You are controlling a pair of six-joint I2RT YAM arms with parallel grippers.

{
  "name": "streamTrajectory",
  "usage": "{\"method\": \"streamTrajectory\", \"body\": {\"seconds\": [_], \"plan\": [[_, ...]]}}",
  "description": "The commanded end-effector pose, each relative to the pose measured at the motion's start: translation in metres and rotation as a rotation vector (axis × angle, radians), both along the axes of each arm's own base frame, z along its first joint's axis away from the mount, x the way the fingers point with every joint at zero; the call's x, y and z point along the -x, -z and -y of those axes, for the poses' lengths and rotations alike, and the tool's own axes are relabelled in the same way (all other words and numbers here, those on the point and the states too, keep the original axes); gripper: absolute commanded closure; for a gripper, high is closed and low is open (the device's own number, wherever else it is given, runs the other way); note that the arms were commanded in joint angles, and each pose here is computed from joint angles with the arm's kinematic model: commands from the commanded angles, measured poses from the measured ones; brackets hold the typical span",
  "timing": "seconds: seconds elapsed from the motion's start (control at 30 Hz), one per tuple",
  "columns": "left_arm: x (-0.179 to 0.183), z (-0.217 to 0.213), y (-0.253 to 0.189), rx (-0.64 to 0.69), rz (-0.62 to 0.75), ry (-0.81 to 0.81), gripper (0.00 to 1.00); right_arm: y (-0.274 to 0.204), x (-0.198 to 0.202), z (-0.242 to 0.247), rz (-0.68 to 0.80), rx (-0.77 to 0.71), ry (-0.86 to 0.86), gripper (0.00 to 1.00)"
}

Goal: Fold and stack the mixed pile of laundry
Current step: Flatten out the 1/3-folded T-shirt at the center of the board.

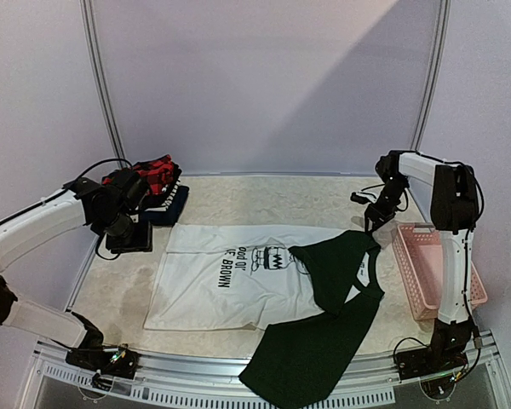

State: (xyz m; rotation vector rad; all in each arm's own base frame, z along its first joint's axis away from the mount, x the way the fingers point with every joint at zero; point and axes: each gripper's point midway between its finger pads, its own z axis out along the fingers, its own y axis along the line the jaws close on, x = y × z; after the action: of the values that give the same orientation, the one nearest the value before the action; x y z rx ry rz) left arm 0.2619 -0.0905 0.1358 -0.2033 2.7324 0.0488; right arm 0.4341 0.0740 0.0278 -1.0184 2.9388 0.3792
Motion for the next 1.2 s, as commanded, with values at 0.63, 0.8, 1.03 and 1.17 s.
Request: {"method": "streamTrajectory", "body": {"seconds": [0.63, 0.8, 1.03, 1.17], "plan": [[-0.141, -0.007, 0.045, -0.006, 0.089, 0.012, 0.42, -0.008, -0.052, 0.036, 0.144, 0.043, 0.09, 1.0], [-0.159, 0.017, 0.063, 0.102, 0.102, 0.055, 0.42, -0.007, -0.063, 0.043, 0.182, 0.078, 0.121, 1.0], [-0.17, 0.026, 0.073, 0.158, 0.141, 0.083, 0.42, -0.001, -0.061, 0.04, 0.157, 0.062, 0.139, 1.0], [-0.189, 0.04, 0.078, 0.208, 0.158, 0.119, 0.43, 0.002, -0.059, 0.039, 0.143, 0.058, 0.145, 1.0]]}}
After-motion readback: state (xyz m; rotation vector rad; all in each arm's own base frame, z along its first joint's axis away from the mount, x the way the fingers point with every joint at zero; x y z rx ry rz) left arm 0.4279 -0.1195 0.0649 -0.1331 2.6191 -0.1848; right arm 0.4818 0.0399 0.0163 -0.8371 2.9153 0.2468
